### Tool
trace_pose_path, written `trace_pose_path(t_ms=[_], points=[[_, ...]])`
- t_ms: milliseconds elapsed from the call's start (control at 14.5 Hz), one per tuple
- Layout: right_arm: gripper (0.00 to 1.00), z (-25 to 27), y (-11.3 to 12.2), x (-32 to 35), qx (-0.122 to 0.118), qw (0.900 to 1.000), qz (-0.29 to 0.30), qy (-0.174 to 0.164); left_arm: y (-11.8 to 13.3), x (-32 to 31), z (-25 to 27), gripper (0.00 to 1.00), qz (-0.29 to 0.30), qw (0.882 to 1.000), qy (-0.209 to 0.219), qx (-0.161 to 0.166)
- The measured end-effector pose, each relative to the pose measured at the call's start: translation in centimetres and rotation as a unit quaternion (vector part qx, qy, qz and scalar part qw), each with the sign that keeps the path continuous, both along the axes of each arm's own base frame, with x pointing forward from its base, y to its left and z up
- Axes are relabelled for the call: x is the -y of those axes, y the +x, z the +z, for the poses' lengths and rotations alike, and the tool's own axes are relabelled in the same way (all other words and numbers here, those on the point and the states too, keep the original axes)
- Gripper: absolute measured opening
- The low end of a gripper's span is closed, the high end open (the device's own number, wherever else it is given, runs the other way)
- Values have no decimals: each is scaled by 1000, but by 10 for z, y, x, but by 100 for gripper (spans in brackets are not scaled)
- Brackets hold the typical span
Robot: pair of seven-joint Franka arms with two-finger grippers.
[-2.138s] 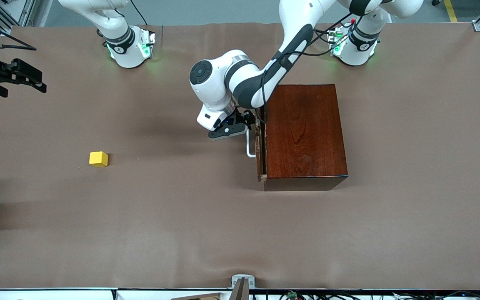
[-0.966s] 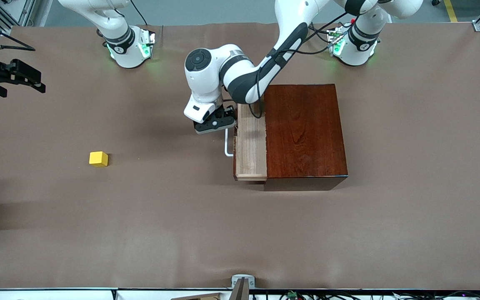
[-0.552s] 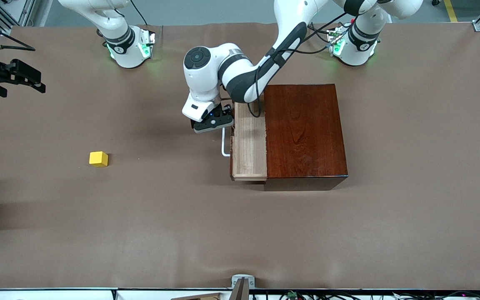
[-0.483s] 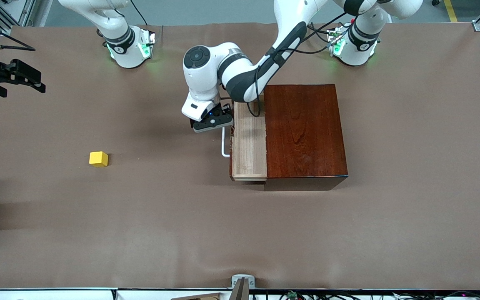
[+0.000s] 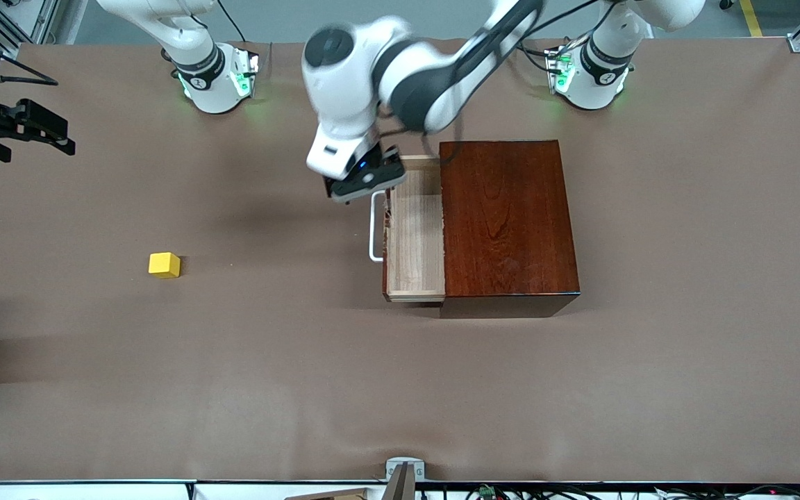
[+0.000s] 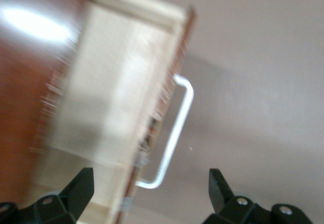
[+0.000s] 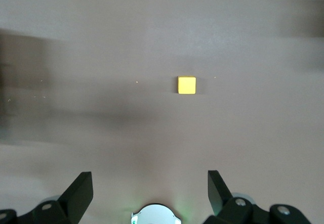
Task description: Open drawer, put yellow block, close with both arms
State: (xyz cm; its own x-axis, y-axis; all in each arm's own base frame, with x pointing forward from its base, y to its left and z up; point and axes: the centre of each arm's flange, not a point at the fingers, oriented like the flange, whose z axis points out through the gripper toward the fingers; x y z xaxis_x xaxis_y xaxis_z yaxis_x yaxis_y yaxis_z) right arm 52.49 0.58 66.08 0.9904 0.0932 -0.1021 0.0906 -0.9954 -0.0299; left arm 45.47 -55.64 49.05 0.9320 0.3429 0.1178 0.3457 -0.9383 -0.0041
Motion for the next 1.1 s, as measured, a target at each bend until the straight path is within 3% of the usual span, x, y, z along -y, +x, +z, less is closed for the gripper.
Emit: trace_pose_path(t_ms=[138, 345, 621, 1103], points=[[100, -1, 0, 6, -1, 1000, -6, 0, 32, -81, 75, 100, 12, 1000, 11, -4], [100, -11, 6, 10, -8, 1000, -10, -1, 68, -208, 138, 100, -38, 998, 36, -31], [100, -47, 26, 28, -35, 999, -27, -2, 82, -325, 151, 100, -86, 992, 52, -71], [100, -119, 68, 57, -59, 997, -51, -3, 86, -432, 154, 100, -65, 993, 48, -89]])
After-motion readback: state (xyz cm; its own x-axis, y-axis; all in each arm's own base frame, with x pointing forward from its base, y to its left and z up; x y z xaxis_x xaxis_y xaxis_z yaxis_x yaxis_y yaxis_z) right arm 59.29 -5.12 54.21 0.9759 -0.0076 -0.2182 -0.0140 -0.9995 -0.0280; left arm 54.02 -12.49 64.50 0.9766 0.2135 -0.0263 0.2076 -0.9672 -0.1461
